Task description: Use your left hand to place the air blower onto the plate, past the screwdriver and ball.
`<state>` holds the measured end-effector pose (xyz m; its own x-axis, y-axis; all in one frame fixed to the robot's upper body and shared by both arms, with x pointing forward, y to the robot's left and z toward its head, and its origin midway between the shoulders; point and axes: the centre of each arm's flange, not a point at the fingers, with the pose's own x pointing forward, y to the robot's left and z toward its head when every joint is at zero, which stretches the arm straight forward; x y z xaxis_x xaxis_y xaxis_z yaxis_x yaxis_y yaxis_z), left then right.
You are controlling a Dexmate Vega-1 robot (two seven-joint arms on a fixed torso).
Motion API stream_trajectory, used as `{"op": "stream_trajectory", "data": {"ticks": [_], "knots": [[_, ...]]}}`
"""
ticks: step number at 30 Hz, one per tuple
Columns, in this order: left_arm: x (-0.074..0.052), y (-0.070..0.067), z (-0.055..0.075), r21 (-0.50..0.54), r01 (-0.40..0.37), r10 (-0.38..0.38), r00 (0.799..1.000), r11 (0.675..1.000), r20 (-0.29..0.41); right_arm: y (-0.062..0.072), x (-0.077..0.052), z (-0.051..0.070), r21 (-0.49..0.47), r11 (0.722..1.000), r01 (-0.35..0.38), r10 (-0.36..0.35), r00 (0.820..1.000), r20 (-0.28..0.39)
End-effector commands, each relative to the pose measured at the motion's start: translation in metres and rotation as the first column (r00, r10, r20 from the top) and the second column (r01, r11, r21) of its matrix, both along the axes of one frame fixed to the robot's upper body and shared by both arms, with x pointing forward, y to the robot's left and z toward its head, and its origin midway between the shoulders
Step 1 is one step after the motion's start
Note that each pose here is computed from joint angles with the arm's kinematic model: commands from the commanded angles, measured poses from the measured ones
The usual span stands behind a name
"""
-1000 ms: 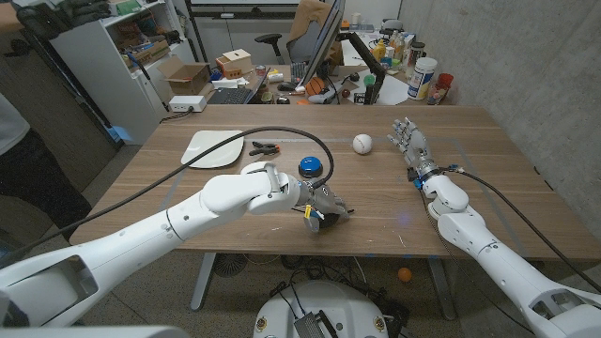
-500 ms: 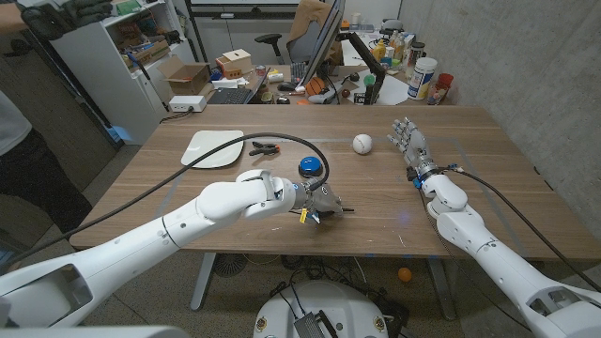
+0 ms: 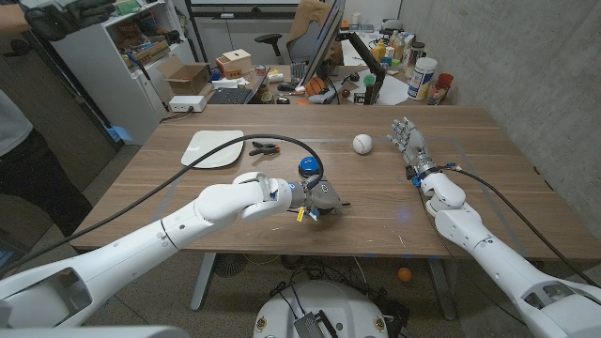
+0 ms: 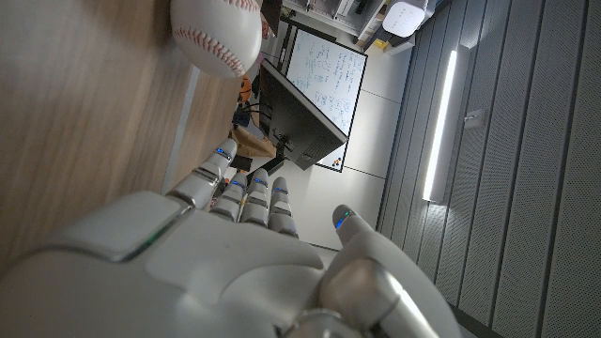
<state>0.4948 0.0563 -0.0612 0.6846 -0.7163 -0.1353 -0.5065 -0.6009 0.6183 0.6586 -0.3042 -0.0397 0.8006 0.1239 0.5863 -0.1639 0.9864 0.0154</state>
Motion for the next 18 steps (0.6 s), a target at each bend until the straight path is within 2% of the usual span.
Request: {"op": "stream_trajectory", "data": {"ticks": [1, 6, 18], "knots": [[-0.001, 0.004, 0.002, -0.134, 0.098, -0.098, 0.995, 0.986, 0.004, -0.003, 0.002, 0.000, -0.003, 1.000, 0.002, -0.002, 1.000, -0.002], [-0.003, 0.004, 0.006, -0.181, 0.100, -0.103, 0.995, 0.978, -0.009, -0.005, 0.000, 0.001, -0.005, 1.000, 0.002, -0.002, 1.000, 0.001], [-0.010, 0.008, 0.015, -0.240, 0.103, -0.097, 0.995, 0.965, 0.038, -0.004, -0.002, 0.004, -0.016, 1.000, -0.001, 0.001, 1.000, 0.004]]}}
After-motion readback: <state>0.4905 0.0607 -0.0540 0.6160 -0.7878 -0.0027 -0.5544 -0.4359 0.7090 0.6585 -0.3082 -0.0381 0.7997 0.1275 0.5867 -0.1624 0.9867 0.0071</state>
